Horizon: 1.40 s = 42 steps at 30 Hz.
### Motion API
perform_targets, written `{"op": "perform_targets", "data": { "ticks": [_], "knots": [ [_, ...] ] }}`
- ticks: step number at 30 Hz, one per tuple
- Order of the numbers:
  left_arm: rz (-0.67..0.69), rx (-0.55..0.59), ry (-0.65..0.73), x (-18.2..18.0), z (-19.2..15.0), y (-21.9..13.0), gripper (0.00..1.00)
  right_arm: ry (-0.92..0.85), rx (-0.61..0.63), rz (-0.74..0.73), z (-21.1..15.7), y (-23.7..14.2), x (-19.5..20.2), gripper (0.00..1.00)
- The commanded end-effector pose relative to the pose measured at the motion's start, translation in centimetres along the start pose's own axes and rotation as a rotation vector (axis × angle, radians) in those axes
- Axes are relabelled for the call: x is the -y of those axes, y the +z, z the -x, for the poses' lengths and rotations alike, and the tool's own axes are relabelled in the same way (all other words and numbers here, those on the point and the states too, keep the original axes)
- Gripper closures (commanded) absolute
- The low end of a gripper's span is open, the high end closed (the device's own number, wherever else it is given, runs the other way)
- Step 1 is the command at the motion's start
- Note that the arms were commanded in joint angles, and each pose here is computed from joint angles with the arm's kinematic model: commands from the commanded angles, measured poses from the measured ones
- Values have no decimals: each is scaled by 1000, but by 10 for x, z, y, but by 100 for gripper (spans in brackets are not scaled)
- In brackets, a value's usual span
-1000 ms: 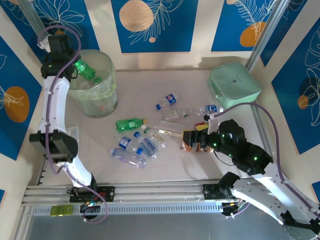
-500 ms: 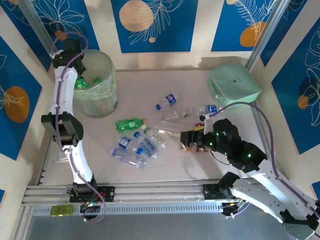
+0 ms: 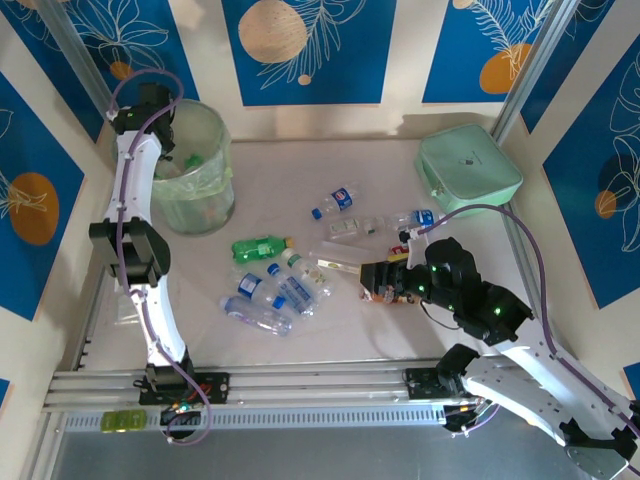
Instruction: Put the plastic bottles in the bin
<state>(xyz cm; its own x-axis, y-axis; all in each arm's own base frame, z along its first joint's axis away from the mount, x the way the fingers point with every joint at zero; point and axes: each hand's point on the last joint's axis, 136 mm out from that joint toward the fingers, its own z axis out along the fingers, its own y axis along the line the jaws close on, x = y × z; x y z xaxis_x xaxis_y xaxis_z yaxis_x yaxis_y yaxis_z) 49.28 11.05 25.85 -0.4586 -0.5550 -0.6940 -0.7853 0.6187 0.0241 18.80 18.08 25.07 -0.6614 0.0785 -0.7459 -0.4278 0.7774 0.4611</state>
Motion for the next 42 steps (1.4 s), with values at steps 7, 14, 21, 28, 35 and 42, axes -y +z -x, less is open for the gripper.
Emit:
{"op": "perform_targets", "data": {
  "ticks": [7, 14, 21, 28, 35, 42],
  "knots": [
    [-160, 55, -22, 6, 19, -74, 37, 5, 11, 4, 9, -3, -4, 14],
    [-358, 173, 52, 21, 1, -172, 38, 109, -9, -165, 3, -6, 26, 17],
    [-614, 207, 79, 18, -43, -258, 37, 422, -79, -535, -27, -24, 83, 18],
    [-725, 208, 126, -11, -97, -272, 37, 991, -73, -798, -74, -45, 125, 33],
    [-901, 159, 202, -14, -135, -278, 35, 1362, -62, -808, -99, -25, 161, 38],
    [-1531, 189, 428, 2, -193, -354, 31, 1503, -133, -851, -119, -2, 182, 37]
  ]
}}
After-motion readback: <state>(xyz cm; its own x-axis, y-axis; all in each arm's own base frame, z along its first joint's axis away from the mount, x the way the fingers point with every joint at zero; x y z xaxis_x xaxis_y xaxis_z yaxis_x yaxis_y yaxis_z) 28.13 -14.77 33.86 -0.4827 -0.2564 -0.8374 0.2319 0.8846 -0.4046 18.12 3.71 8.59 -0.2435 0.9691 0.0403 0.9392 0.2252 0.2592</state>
